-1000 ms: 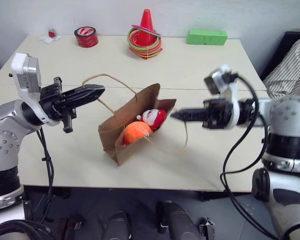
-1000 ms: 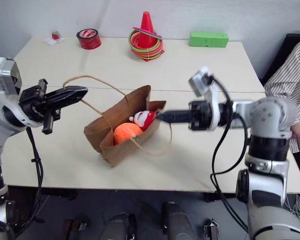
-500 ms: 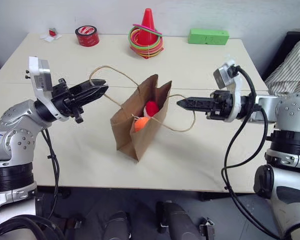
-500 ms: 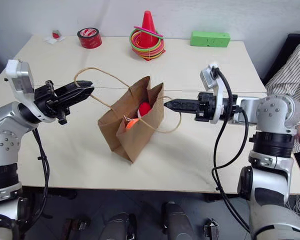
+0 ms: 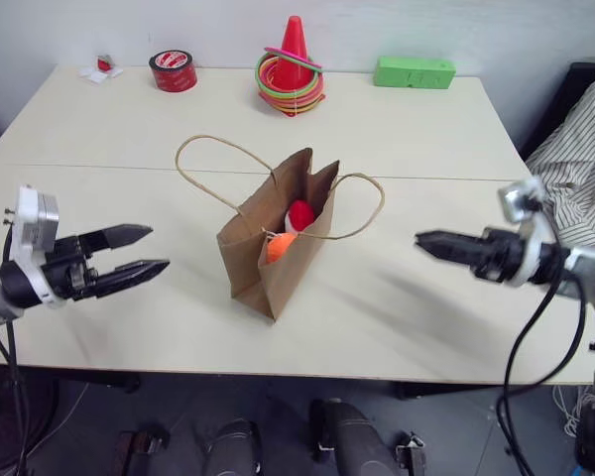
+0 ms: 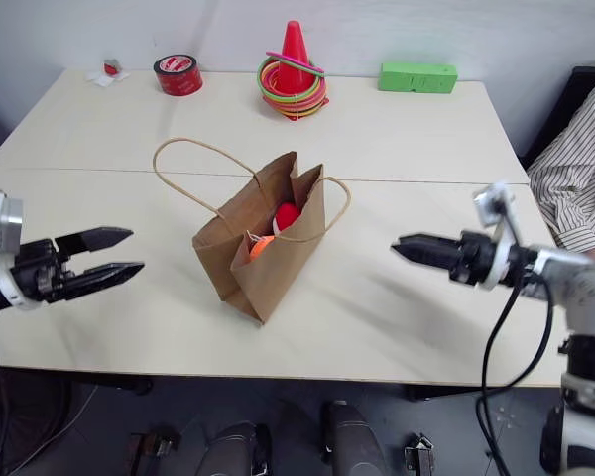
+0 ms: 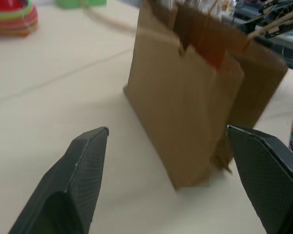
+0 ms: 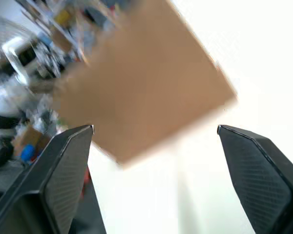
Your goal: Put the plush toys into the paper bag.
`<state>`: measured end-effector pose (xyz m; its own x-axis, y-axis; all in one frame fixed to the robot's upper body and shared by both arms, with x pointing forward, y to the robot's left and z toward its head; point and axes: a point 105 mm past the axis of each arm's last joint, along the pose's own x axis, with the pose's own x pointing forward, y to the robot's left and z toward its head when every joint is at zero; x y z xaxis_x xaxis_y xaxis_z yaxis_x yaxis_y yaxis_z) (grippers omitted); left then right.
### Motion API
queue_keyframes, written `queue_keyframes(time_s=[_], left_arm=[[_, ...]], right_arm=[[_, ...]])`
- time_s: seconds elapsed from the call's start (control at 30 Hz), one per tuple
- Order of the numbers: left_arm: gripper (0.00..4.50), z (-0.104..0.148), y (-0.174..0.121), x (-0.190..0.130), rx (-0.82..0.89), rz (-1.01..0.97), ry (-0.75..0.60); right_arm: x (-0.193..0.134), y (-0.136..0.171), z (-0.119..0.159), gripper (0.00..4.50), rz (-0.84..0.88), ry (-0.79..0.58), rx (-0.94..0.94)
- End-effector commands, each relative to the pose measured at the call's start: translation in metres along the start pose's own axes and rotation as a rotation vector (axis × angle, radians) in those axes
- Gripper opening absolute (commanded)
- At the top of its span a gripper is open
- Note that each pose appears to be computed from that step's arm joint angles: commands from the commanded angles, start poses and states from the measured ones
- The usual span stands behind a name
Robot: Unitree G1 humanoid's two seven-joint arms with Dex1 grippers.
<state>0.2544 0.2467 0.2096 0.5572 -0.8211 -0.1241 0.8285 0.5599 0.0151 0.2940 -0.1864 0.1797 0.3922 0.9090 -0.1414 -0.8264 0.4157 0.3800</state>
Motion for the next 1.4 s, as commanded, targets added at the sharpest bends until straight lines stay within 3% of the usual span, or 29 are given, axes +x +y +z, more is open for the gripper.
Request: queue_keyframes(time_s=[0.03, 0.2, 0.3, 0.63, 0.93, 1.03, 1.2, 1.4], left_arm=[[4.06, 0.005, -0.017, 0.005, 0.077, -0.028, -0.016], [4.06, 0.007, -0.040, 0.032, 0.075, -0.033, -0.119], [4.06, 0.010, -0.047, 0.047, 0.081, -0.007, -0.178], [4.06, -0.001, -0.061, 0.093, 0.071, 0.036, -0.232], [4.06, -0.006, -0.052, 0.115, 0.088, 0.073, -0.246], [3.47, -0.005, -0.037, 0.115, 0.099, 0.120, -0.246], [1.89, -0.002, -0.033, 0.118, 0.109, 0.074, -0.250], [0.02, 0.009, -0.034, 0.113, 0.119, -0.105, -0.226]], right_arm=[[0.026, 0.018, -0.019, 2.85, 0.084, 0.039, -0.247], [0.071, 0.041, -0.046, 1.07, 0.200, 0.020, -0.521], [0.097, 0.050, -0.049, 0.03, 0.232, -0.038, -0.574], [0.159, 0.058, -0.049, 0.03, 0.255, -0.062, -0.704], [0.181, 0.058, -0.043, 0.03, 0.221, -0.076, -0.733], [0.181, 0.059, -0.042, 0.00, 0.226, -0.080, -0.738], [0.169, 0.062, -0.042, 0.00, 0.257, -0.087, -0.722], [0.131, 0.058, -0.038, 0.00, 0.232, -0.103, -0.685]])
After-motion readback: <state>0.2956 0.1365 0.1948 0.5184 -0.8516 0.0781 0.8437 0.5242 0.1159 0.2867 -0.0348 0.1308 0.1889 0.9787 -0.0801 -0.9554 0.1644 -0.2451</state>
